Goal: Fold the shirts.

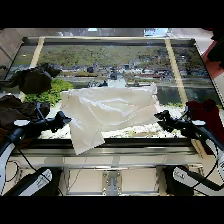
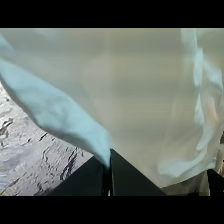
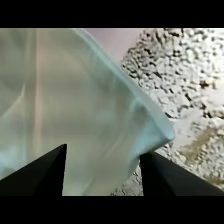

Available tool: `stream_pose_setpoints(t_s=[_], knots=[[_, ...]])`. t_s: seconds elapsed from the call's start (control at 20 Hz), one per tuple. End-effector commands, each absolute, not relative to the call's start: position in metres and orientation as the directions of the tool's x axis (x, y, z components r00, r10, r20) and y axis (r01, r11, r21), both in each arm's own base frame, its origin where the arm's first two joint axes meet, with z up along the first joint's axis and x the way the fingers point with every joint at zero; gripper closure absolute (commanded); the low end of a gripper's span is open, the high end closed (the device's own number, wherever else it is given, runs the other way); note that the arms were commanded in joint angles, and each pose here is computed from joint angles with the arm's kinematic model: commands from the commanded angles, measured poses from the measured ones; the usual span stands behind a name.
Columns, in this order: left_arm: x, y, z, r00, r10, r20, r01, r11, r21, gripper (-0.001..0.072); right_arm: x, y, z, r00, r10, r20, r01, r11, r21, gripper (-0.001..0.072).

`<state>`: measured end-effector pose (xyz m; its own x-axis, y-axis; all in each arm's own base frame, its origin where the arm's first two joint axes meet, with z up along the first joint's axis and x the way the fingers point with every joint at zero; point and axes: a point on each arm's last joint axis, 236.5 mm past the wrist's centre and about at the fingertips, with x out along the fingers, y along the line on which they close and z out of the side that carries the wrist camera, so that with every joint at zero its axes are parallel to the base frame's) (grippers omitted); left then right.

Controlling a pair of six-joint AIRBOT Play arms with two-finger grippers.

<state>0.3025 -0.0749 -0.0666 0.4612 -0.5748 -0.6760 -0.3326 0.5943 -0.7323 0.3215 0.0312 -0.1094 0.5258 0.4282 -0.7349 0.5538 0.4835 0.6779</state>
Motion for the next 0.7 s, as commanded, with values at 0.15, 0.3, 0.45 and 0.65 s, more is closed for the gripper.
stream_pose_setpoints(t_s=[0.15,0.3,0.45,0.65], knots=[[0.301,-0.078,-0.066,0.453,-0.586,-0.672,-0.322,0.595,-0.736,0.0684,0.342,0.020,-0.122,0.583,0.323,-0.746,0.612,0.430,0.664,0.0666],[0.308,-0.080,-0.052,0.461,-0.603,-0.651,-0.287,0.593,-0.753,0.0684,0.364,0.025,-0.088,0.635,0.356,-0.686,0.459,0.541,0.705,0.0679],[0.337,-0.084,0.008,0.487,-0.652,-0.581,-0.115,0.612,-0.783,0.0685,0.399,0.020,0.008,0.767,0.339,-0.545,0.201,0.680,0.705,0.0681],[0.363,-0.085,0.152,0.616,-0.649,-0.446,0.221,0.686,-0.693,0.0685,0.380,0.001,0.157,0.885,0.205,-0.419,-0.063,0.943,0.328,0.0682]])
